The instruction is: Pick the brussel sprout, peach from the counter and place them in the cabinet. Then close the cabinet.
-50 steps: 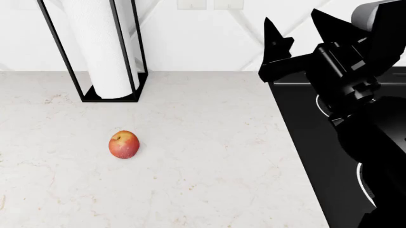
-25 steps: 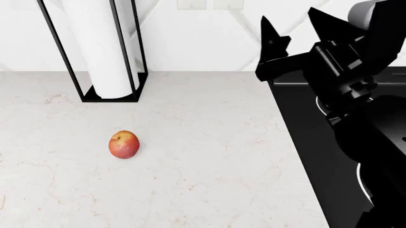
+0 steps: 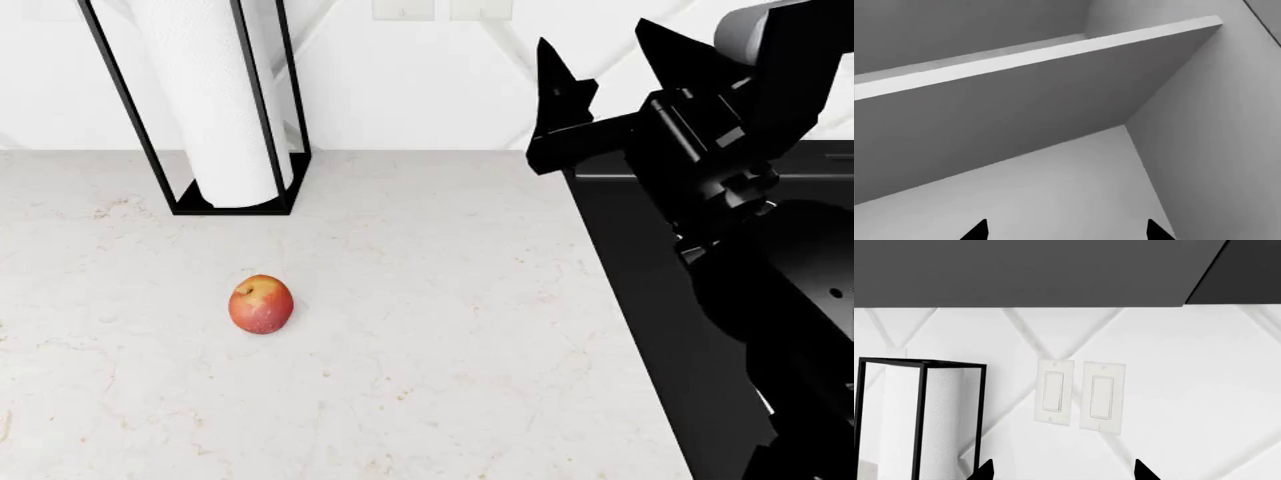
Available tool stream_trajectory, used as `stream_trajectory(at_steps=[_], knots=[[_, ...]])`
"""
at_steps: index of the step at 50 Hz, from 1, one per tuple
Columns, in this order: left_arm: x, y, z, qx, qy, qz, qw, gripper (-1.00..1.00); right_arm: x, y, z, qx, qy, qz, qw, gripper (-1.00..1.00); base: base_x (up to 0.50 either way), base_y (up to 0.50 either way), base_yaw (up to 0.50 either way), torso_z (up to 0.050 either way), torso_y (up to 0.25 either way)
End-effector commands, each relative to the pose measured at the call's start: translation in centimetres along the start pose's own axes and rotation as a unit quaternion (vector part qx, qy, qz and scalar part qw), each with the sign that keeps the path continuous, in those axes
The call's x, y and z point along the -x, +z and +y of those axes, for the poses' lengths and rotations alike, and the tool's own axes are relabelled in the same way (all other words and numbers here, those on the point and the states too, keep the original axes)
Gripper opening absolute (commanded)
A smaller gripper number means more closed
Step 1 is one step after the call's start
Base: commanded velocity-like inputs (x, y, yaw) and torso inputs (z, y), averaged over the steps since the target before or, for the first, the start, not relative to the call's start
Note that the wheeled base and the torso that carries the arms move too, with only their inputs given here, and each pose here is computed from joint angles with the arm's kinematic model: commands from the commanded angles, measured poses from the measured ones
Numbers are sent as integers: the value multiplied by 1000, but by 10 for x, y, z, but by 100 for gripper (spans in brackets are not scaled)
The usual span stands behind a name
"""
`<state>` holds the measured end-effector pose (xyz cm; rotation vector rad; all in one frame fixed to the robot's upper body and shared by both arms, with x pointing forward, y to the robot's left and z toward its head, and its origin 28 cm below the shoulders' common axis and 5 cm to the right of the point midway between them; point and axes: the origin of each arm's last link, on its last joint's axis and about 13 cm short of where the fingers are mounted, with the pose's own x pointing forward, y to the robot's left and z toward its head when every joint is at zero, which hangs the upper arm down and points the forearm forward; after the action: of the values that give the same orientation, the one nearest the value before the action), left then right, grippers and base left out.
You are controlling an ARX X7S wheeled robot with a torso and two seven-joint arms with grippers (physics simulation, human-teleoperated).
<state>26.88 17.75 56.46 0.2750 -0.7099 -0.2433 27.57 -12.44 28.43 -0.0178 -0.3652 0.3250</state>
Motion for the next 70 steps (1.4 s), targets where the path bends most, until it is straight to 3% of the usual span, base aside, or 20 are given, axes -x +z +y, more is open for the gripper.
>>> stream_trajectory(at_steps=[1, 15, 32, 42, 55, 70], knots=[[24, -1, -12, -30, -54, -22, 998, 100, 0, -1, 1, 1, 1, 2, 1000, 100, 0, 0, 0, 0, 0], [46, -7, -26, -35, -128, -74, 988, 100, 1, -4, 0, 1, 0, 4, 1000, 100, 0, 0, 0, 0, 0], [77, -13, -45, -31, -260, -139, 955, 100, 1, -6, 0, -1, 0, 4, 1000, 100, 0, 0, 0, 0, 0], [84, -23, -53, -30, -294, -131, 946, 100, 2, -7, 0, -1, -1, 5, 1000, 100, 0, 0, 0, 0, 0], [98, -32, -55, 25, -338, -107, 935, 100, 2, -7, 0, -2, -2, 6, 1000, 100, 0, 0, 0, 0, 0], [123, -51, -62, 97, -375, -41, 921, 100, 3, -8, -1, -1, -4, 7, 1000, 100, 0, 0, 0, 0, 0]])
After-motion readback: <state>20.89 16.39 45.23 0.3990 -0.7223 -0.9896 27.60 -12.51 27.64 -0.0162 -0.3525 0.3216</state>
